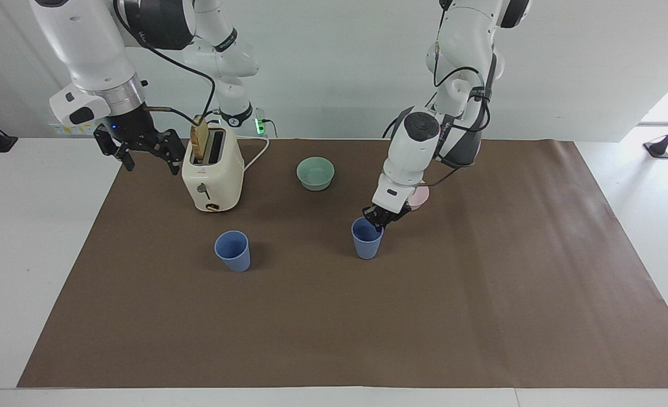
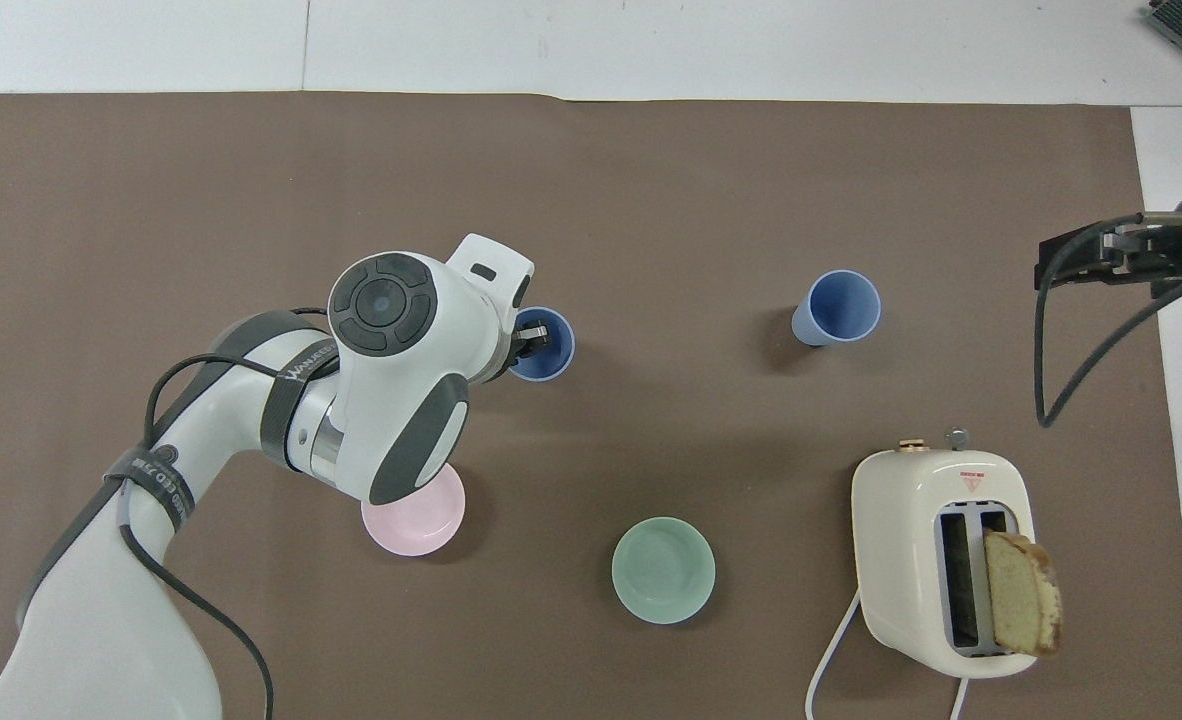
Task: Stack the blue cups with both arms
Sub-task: 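Carry the blue cup with the left gripper toward the table center, then release the cup with the left gripper while the right gripper reaches the other cup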
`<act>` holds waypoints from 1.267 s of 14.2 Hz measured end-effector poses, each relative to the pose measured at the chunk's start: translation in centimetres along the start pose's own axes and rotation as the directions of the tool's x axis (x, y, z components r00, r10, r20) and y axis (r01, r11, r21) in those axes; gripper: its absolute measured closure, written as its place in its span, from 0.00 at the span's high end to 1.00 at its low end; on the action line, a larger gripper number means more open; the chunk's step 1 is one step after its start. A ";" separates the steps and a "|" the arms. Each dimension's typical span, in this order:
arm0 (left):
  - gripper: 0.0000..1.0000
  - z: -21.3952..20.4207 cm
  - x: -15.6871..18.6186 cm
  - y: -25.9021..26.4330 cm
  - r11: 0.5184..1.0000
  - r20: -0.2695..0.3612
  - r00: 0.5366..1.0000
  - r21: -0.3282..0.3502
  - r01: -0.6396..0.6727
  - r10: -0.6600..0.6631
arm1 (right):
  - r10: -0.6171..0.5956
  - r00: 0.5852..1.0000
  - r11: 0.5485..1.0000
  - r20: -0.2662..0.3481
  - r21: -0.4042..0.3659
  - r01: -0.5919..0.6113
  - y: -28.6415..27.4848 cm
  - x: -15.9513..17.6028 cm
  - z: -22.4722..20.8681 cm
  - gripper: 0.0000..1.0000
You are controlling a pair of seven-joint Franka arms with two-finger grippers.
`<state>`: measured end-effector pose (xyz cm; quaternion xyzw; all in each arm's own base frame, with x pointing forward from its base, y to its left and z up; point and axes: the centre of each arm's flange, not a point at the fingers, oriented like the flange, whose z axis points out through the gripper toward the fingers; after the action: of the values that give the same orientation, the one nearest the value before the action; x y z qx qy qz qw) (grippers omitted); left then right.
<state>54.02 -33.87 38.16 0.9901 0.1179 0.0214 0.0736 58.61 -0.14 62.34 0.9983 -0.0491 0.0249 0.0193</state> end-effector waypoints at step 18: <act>1.00 -15.9 4.5 -7.9 0.999 -0.018 1.000 0.052 0.013 -0.012 | -0.122 0.992 0.990 0.018 0.069 0.120 -6.1 2.4 19.2 1.00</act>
<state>55.58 -22.95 52.77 0.9907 0.1253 0.0263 0.0467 62.54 4.89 43.13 0.9997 0.0121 0.0145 -0.0137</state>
